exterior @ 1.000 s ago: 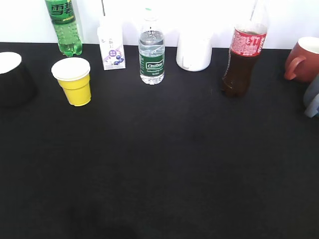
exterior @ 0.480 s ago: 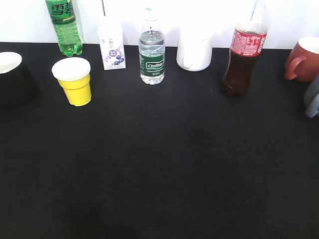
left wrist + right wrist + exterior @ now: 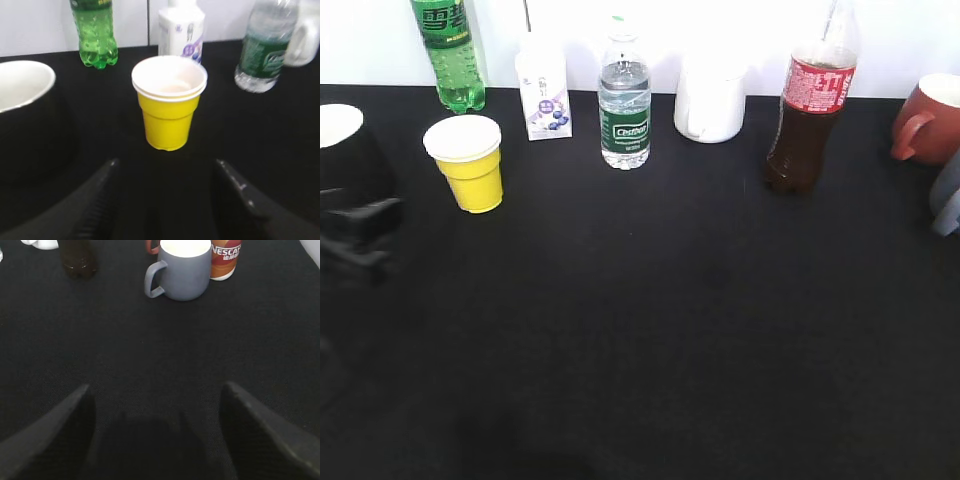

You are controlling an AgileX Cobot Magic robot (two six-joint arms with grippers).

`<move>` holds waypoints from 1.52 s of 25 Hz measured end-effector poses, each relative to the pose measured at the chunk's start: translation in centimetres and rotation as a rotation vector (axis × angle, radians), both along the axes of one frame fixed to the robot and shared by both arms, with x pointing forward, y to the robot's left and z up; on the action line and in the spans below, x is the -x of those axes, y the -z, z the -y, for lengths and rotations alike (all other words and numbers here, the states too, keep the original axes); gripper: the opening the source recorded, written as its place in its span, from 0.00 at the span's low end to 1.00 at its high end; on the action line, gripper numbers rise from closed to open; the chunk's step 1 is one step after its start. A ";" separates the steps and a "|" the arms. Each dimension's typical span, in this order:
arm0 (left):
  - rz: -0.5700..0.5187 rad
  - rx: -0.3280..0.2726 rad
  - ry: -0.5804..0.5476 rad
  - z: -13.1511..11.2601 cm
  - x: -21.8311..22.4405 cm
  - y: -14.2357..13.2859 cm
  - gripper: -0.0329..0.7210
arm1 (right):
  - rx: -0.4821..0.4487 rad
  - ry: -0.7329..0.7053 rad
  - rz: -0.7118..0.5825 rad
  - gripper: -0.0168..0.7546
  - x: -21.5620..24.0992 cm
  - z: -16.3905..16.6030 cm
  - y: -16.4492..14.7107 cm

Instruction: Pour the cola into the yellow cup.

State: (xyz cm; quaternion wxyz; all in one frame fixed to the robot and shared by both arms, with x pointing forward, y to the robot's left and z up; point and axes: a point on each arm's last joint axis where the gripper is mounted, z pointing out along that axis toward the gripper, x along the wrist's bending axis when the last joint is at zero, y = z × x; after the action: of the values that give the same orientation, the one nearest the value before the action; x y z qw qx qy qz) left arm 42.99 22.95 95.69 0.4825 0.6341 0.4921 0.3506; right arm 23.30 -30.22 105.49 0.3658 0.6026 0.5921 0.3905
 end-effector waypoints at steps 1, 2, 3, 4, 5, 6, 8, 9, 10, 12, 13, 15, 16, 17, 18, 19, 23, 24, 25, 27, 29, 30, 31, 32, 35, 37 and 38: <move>0.036 0.015 -0.001 0.3 -0.7 0.6 0.64 | 0.000 0.000 0.000 0.78 0.0 0.0 0.0; 0.049 0.033 -0.008 0.5 -1.3 1.6 0.71 | 0.000 0.000 0.000 0.78 0.0 0.0 0.0; 0.064 0.061 -0.015 0.7 -1.8 2.4 0.82 | 0.000 0.000 0.000 0.78 0.0 0.0 0.0; 0.052 0.065 -0.009 1.0 -2.3 3.5 0.90 | 0.000 0.000 0.000 0.78 0.0 0.0 0.0; 0.044 0.066 -0.001 1.4 -2.9 4.2 0.92 | 0.000 0.000 0.000 0.78 0.0 0.0 0.0; 0.045 0.067 0.002 1.8 -3.8 4.7 0.93 | 0.000 0.000 0.000 0.78 0.0 0.0 0.0; 0.055 0.072 0.003 2.8 -5.9 5.3 0.94 | 0.000 0.000 0.000 0.78 0.0 0.0 0.0; 0.047 0.070 0.003 3.2 -6.8 5.8 0.94 | 0.000 0.000 0.000 0.78 0.0 0.0 0.0; 0.037 0.066 -0.001 3.5 -7.6 6.5 0.94 | 0.000 0.000 0.000 0.78 0.0 0.0 0.0; 0.008 0.055 -0.005 4.0 -8.8 8.0 0.94 | 0.000 0.000 0.000 0.78 0.0 0.0 0.0; 0.003 0.054 -0.007 4.2 -9.3 8.5 0.94 | 0.000 0.000 0.000 0.78 0.0 0.0 0.0; 0.015 0.059 -0.023 4.3 -10.8 8.9 0.94 | 0.000 0.000 0.000 0.78 0.0 0.0 0.0; 0.023 0.063 -0.033 4.2 -11.6 9.0 0.94 | 0.000 0.000 0.000 0.78 0.0 0.0 0.0; 0.030 0.066 -0.038 4.2 -12.5 9.0 0.94 | 0.000 0.000 0.000 0.78 0.0 0.0 0.0; 0.038 0.067 -0.034 4.3 -13.4 9.1 0.94 | 0.000 0.000 0.000 0.78 0.0 0.0 0.0; 0.049 0.069 -0.028 4.5 -14.2 9.3 0.94 | 0.000 0.000 0.000 0.78 0.0 0.0 0.0; 0.060 0.069 -0.027 4.8 -15.2 9.4 0.79 | 0.000 0.000 0.000 0.78 0.0 0.0 0.0; 0.059 0.069 -0.029 4.7 -15.2 9.5 0.72 | 0.000 0.000 0.000 0.78 0.0 0.0 0.0; 0.060 0.064 -0.010 4.8 -15.2 9.5 0.66 | 0.000 0.000 0.000 0.78 0.0 0.0 0.0; 0.060 0.048 0.060 5.4 -15.0 9.4 0.63 | 0.000 0.000 0.000 0.78 0.0 0.0 0.0; 0.052 0.038 0.089 5.5 -14.4 8.6 0.62 | 0.000 0.000 0.000 0.78 0.0 0.0 0.0; 0.061 0.036 0.105 5.3 -13.6 7.7 0.62 | 0.000 0.000 0.000 0.78 0.0 0.0 0.0; 0.084 0.039 0.141 5.3 -12.7 6.3 0.62 | 0.000 0.000 0.000 0.78 0.0 0.0 0.0; 0.097 0.057 0.182 5.4 -11.6 5.0 0.62 | 0.000 0.000 0.000 0.78 0.0 0.0 0.0; 0.101 0.097 0.383 6.1 -8.4 2.5 0.62 | 0.000 0.000 0.000 0.78 0.0 0.0 0.0; 0.089 0.115 0.538 7.1 -7.2 1.8 0.62 | 0.000 0.000 0.000 0.78 0.0 0.0 0.0; 0.079 0.108 0.602 7.5 -6.8 1.9 0.62 | 0.000 0.000 0.000 0.78 0.0 0.0 0.0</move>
State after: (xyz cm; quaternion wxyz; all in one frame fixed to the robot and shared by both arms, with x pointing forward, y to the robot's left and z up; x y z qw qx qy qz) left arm 49.75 15.45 93.78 0.6166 0.7105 0.2810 0.1897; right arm 23.30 -30.22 105.49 0.3658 0.6026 0.5921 0.3905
